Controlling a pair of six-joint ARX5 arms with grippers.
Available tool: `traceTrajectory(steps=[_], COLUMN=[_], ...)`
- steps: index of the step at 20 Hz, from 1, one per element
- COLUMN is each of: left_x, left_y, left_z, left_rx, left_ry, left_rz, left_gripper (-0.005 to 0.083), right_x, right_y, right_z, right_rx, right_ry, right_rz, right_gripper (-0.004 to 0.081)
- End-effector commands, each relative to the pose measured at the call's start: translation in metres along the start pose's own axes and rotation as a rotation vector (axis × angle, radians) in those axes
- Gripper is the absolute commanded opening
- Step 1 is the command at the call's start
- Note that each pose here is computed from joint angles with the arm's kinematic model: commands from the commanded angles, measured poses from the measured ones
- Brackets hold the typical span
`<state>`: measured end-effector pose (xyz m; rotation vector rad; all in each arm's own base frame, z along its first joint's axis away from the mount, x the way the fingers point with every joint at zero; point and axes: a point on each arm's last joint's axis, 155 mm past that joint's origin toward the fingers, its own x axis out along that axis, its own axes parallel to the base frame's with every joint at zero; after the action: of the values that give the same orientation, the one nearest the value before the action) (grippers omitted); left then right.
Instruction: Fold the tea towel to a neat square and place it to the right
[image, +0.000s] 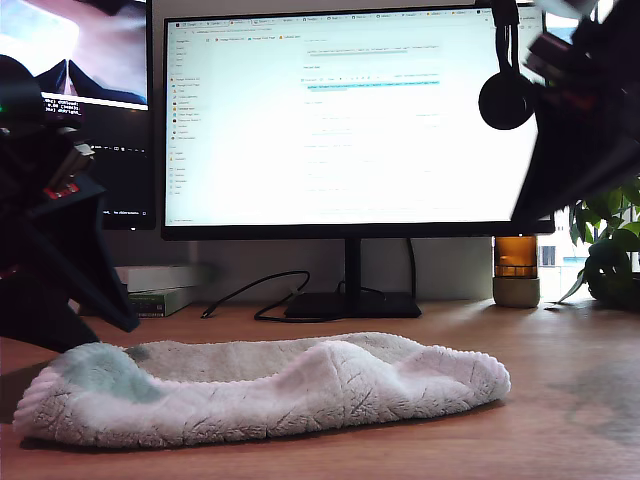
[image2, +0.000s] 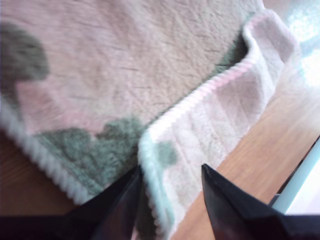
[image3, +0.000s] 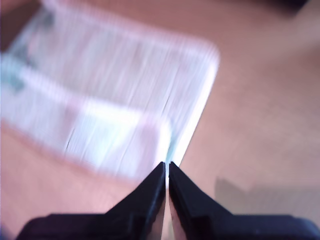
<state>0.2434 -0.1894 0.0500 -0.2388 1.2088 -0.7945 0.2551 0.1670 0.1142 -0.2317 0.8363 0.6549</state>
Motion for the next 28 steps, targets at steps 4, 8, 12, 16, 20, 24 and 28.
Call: traceTrajectory(steps=[4, 8, 12, 16, 20, 24, 28], left_x=[0.008, 0.010, 0.013, 0.015, 0.013, 0.007, 0.003], left_y=[0.010, 0.010, -0.002, -0.023, -0.049, -0.067, -0.064], left_z=[-0.011, -0.008, -0.017, -0.032, -0.040, -0.064, -0.093], left_rx=[0.013, 0.031, 0.115, 0.308, 0.482, 0.576, 0.533], left_ry=[0.044, 0.036, 0.071, 0.128, 0.137, 0.204, 0.323], left_rz=[0.075, 0.086, 0.036, -0.018, -0.061, -0.112, -0.106], left_gripper=[0.0281, 0.0111, -0.0020, -0.0020, -0.0020, -0.0020, -0.0019], right_x=[0.001, 0.001, 0.001, 0.001, 0.001, 0.001, 0.001], right_y=[0.000, 0.000, 0.000, 0.000, 0.000, 0.000, 0.000], right_z=[0.002, 0.003, 0.005, 0.005, 0.003, 0.003, 0.003], right_rx=[-0.003, -0.004, -0.005, -0.005, -0.004, -0.004, -0.003], right_ry=[0.001, -0.005, -0.013, -0.012, -0.004, -0.005, -0.005], right_rz=[0.003, 0.002, 0.001, 0.001, 0.002, 0.002, 0.003], right_gripper=[-0.0010, -0.0010, -0.0010, -0.0010, -0.0010, -0.0010, -0.0010])
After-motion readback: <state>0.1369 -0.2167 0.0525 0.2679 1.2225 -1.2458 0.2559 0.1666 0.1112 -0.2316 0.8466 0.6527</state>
